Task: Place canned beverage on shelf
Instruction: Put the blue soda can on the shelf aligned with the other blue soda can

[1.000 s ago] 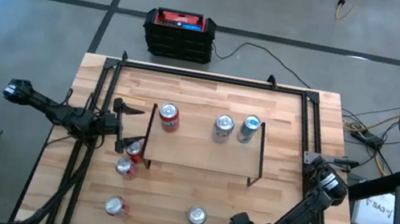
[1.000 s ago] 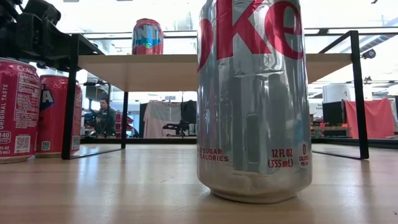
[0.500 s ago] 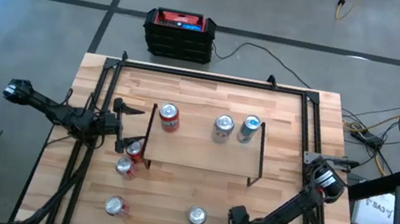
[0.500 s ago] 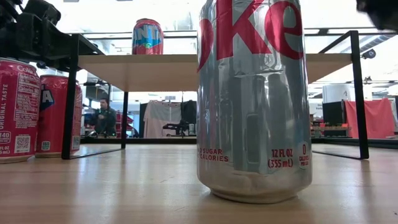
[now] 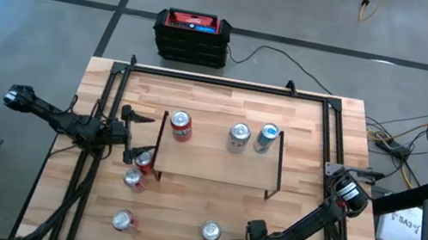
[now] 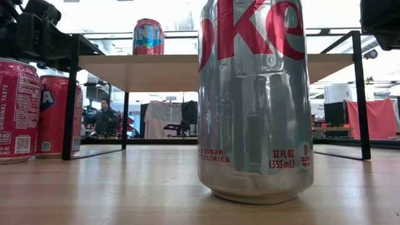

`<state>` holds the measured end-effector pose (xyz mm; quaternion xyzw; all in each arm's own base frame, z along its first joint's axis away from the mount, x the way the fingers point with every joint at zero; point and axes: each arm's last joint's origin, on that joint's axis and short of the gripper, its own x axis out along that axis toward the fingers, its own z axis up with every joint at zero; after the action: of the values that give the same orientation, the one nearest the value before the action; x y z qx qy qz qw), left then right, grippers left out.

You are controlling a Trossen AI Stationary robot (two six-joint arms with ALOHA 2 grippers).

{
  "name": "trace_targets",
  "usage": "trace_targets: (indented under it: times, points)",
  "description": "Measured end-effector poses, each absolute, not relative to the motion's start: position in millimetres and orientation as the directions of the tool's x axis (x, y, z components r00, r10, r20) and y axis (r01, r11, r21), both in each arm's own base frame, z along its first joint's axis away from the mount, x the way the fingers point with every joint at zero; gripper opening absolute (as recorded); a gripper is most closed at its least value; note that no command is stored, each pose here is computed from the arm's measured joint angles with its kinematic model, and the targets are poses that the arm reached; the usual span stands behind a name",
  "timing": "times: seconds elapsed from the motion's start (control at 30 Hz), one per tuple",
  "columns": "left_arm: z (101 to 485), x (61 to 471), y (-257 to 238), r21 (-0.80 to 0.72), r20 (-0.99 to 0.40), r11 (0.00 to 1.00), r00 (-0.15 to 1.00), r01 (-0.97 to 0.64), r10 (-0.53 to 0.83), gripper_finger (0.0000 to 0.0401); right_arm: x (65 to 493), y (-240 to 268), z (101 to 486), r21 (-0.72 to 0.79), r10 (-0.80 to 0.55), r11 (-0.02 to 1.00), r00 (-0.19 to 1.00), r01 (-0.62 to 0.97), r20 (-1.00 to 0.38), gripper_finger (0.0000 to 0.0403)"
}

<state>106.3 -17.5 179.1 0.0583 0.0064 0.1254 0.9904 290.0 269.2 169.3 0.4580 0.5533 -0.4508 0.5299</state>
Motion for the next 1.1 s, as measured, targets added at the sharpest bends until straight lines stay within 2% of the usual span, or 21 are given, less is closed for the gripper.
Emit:
trace_targets:
  times: [0.27, 0.6, 1.1]
  points:
    - [179, 106, -17, 0.117, 0.002, 0.962, 0.969, -0.248, 0.249, 0.04, 290, 270, 163, -0.01, 0.07, 0.102, -0.017, 0.995, -0.997, 0.0221]
    - [179, 106, -18, 0.117, 0.002, 0.962, 0.969, -0.247, 0.249, 0.04, 289, 269, 163, -0.008, 0.067, 0.076, -0.013, 0.997, -0.998, 0.022]
    - [179, 106, -17, 0.117, 0.002, 0.962, 0.968, -0.248, 0.249, 0.04, 273, 275, 184, 0.119, -0.251, 0.075, 0.134, 0.99, -0.959, 0.022]
